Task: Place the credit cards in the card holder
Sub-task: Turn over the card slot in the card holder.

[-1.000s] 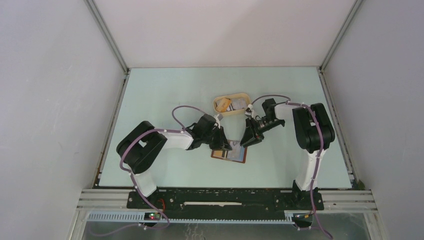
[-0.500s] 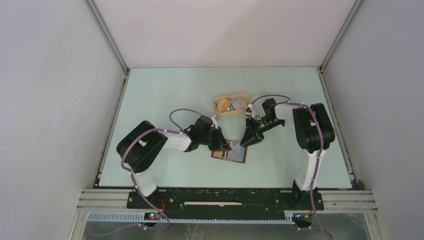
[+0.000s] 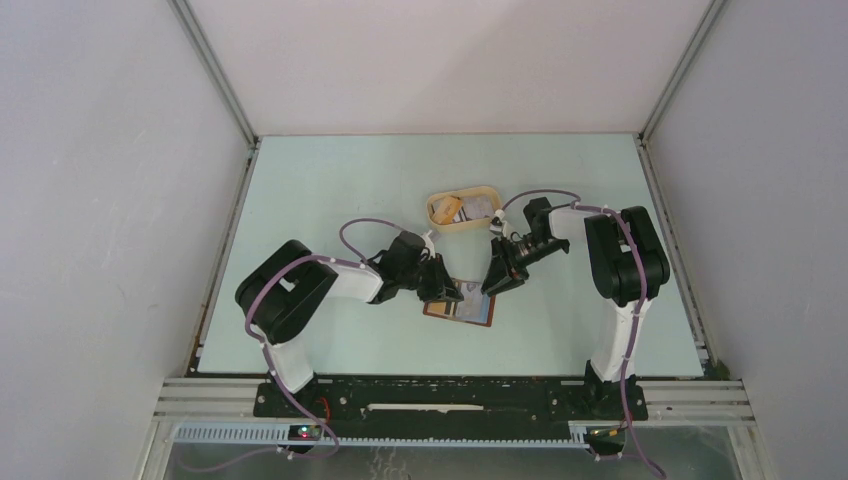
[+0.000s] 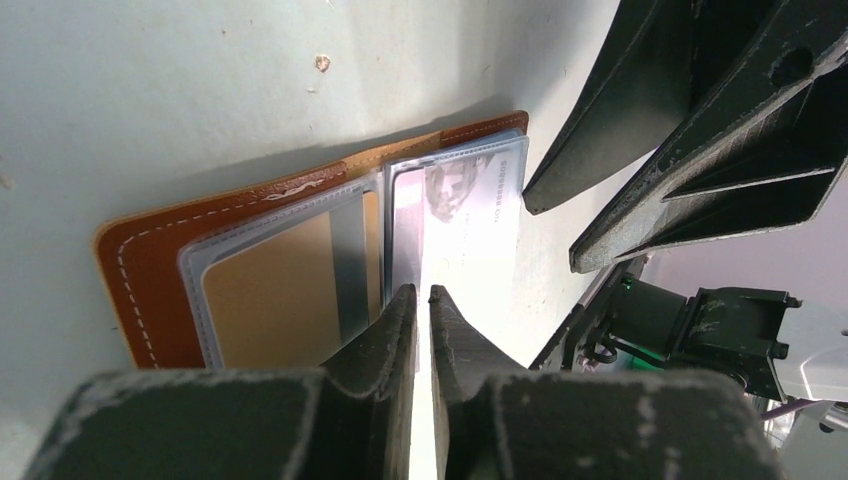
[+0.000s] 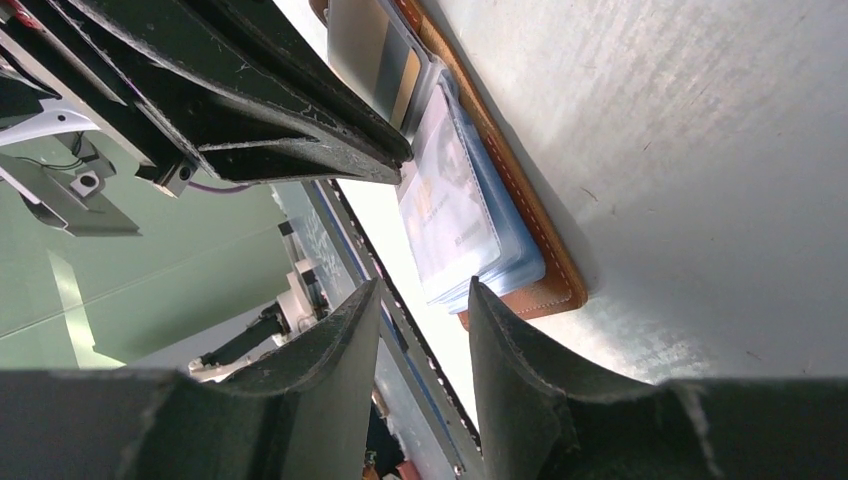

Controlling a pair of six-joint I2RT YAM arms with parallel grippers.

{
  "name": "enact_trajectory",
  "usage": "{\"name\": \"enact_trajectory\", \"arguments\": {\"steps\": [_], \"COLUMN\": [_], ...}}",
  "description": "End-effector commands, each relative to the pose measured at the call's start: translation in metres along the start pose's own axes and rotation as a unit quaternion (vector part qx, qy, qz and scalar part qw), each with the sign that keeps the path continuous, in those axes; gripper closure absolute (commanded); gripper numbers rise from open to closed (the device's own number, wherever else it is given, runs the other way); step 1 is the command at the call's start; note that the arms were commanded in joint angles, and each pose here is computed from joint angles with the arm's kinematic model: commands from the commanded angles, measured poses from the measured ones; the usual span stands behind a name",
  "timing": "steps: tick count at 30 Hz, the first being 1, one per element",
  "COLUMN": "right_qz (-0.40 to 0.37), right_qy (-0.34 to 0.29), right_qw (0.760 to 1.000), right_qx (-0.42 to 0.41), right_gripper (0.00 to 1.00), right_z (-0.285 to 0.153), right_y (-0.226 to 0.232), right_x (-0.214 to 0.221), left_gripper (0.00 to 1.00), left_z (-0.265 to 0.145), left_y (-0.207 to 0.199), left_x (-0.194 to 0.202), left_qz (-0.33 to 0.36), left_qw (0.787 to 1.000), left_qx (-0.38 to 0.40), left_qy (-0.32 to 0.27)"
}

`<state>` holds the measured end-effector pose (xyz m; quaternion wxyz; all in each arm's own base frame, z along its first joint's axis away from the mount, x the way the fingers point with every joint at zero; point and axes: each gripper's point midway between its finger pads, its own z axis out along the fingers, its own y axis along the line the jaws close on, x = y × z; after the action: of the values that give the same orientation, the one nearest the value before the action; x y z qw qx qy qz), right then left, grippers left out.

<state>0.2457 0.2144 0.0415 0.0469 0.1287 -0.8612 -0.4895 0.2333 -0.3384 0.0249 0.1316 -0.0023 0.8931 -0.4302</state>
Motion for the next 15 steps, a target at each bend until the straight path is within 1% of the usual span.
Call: {"name": "enact_trajectory", "arguments": {"steps": [1, 15], "right_qz": [-0.038, -0.047], "right_qy": [-0.013, -0.012], "right_qw": [0.999, 0.999], "right_qx": [-0.004, -0.007], "right_gripper": [0.53, 0.53], "right_z": [-0.0098, -0.0122], "right_y": [0.0143, 0.0194], "right_x": [-0.0076, -0.0053], "left_gripper": [0.86, 0.86], "left_z": [-0.0001, 0.0001], "left_y": [0.0059, 0.0053], "left_x": [0.0030, 0.0037], "left_qz": [-0.005, -0.007], "left_qw": [1.000, 1.000], "left_qx": [0.001, 0.004], "left_qy": [0.003, 0.004]}}
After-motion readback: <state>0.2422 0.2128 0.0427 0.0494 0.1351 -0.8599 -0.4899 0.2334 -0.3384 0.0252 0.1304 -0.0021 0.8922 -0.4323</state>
